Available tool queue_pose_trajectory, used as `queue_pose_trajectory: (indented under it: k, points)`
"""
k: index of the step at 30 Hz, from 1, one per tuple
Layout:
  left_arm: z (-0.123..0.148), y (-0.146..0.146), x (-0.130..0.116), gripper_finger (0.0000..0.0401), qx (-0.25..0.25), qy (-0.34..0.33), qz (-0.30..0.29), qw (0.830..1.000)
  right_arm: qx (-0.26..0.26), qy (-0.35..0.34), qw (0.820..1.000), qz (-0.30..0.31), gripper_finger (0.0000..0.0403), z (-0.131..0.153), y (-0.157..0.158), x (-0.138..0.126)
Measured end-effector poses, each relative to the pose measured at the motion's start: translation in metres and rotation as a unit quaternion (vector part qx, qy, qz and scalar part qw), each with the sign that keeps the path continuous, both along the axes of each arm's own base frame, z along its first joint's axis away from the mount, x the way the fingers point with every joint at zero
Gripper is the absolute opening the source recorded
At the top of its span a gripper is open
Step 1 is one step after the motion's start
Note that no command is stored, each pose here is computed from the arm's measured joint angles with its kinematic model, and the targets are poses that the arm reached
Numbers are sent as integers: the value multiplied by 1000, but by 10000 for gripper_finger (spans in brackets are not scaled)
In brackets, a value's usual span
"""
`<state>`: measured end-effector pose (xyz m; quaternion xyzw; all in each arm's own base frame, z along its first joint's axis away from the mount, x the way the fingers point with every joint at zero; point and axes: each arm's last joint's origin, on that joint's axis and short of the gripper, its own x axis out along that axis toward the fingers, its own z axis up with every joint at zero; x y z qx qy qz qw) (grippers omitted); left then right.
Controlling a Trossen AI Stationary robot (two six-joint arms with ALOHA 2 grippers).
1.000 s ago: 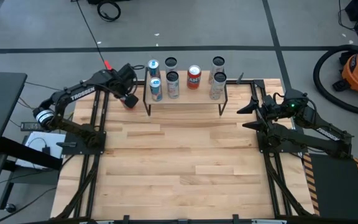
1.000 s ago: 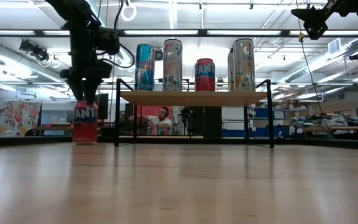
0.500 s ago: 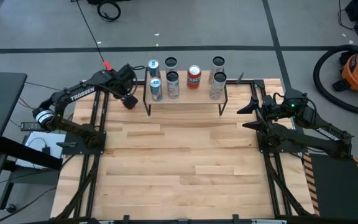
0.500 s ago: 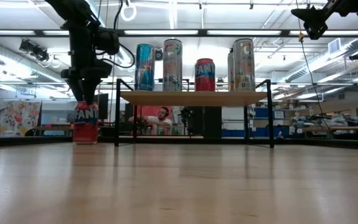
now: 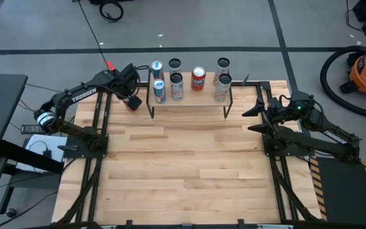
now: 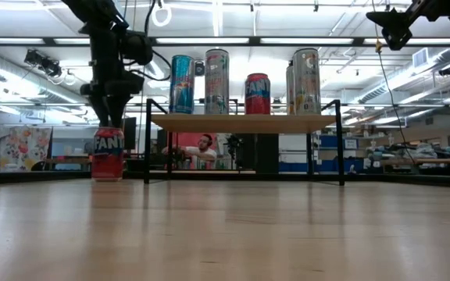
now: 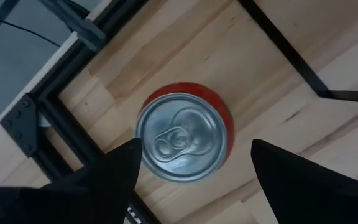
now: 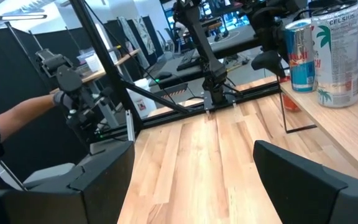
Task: Place canned beverage on shelf
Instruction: Put the orange soda can on the shelf
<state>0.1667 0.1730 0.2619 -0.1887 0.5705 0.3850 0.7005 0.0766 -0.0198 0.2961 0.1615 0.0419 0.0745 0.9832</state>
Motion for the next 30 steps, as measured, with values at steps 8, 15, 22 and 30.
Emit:
queue_pose_trajectory:
  k: [8, 15, 22, 30]
  points:
    - [1, 5, -4, 314, 16, 16, 13, 1000, 3, 9, 1000, 0, 339, -2, 0, 0]
    - [-7, 12, -5, 314, -8, 23, 19, 1000, 3, 8, 1000, 0, 339, -2, 0, 0]
    - [-14, 17, -1, 314, -18, 31, 11, 999, 3, 8, 1000, 0, 339, -2, 0, 0]
    - [-15, 17, 0, 314, -26, 30, -4, 999, 3, 9, 1000, 0, 339, -2, 0, 0]
